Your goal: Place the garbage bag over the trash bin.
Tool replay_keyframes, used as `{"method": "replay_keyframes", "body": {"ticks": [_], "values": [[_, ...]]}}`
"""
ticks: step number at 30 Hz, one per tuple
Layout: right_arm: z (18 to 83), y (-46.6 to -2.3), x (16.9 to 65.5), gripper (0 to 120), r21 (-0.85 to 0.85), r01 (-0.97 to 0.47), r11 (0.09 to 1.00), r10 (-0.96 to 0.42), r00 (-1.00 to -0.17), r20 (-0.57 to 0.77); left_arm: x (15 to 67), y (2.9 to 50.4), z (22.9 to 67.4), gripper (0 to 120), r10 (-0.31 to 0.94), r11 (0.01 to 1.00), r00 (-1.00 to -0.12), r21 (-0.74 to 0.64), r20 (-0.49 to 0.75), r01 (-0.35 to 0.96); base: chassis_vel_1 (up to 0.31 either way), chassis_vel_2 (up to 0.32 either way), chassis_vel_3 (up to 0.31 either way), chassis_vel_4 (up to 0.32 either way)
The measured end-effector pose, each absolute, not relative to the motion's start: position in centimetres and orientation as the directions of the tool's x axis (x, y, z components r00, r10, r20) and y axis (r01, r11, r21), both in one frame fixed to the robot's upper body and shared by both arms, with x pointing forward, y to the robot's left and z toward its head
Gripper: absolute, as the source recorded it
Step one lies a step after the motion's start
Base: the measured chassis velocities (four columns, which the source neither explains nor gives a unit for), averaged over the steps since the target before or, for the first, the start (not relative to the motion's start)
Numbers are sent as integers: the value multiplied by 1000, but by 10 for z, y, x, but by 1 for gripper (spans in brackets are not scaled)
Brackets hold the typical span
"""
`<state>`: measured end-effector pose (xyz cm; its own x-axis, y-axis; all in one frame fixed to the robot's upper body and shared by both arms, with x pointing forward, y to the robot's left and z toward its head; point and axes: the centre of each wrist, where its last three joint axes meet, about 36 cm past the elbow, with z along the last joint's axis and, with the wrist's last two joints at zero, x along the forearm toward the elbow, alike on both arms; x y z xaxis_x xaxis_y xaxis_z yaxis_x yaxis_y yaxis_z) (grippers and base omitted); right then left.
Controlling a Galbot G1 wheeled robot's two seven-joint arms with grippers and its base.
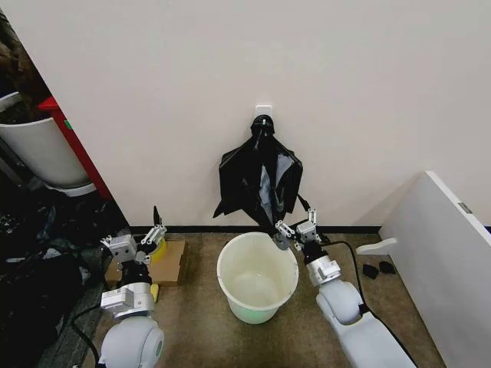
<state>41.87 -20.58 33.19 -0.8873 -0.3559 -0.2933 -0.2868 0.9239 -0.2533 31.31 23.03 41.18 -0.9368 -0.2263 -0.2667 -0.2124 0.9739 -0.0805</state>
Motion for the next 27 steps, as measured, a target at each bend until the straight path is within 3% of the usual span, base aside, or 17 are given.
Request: {"method": "replay_keyframes", "body": {"ticks": [5, 16, 22, 26, 27], "values": [[329, -205, 418, 37, -222, -300, 928, -355, -894, -275, 314, 228, 411, 100, -224, 974, -938, -82, -266, -210, 0, 0, 0, 0], [343, -185, 422, 0, 27, -326, 945, -314, -928, -201, 318, 229, 407, 100, -182, 983, -940, -62, -287, -172, 0, 0, 0, 0], [352, -180, 422, 0, 113, -324, 939, -297, -933, -204, 332, 233, 405, 100, -106, 994, -940, -62, -323, -91, 0, 0, 0, 0], [365, -180, 410, 0, 286, -415, 864, -339, -898, -280, 361, 250, 405, 100, 121, 986, -900, -50, -419, 156, 0, 0, 0, 0], [365, -180, 410, 0, 286, -415, 864, -339, -898, -280, 361, 250, 405, 100, 121, 986, -900, -50, -419, 156, 0, 0, 0, 0]]}}
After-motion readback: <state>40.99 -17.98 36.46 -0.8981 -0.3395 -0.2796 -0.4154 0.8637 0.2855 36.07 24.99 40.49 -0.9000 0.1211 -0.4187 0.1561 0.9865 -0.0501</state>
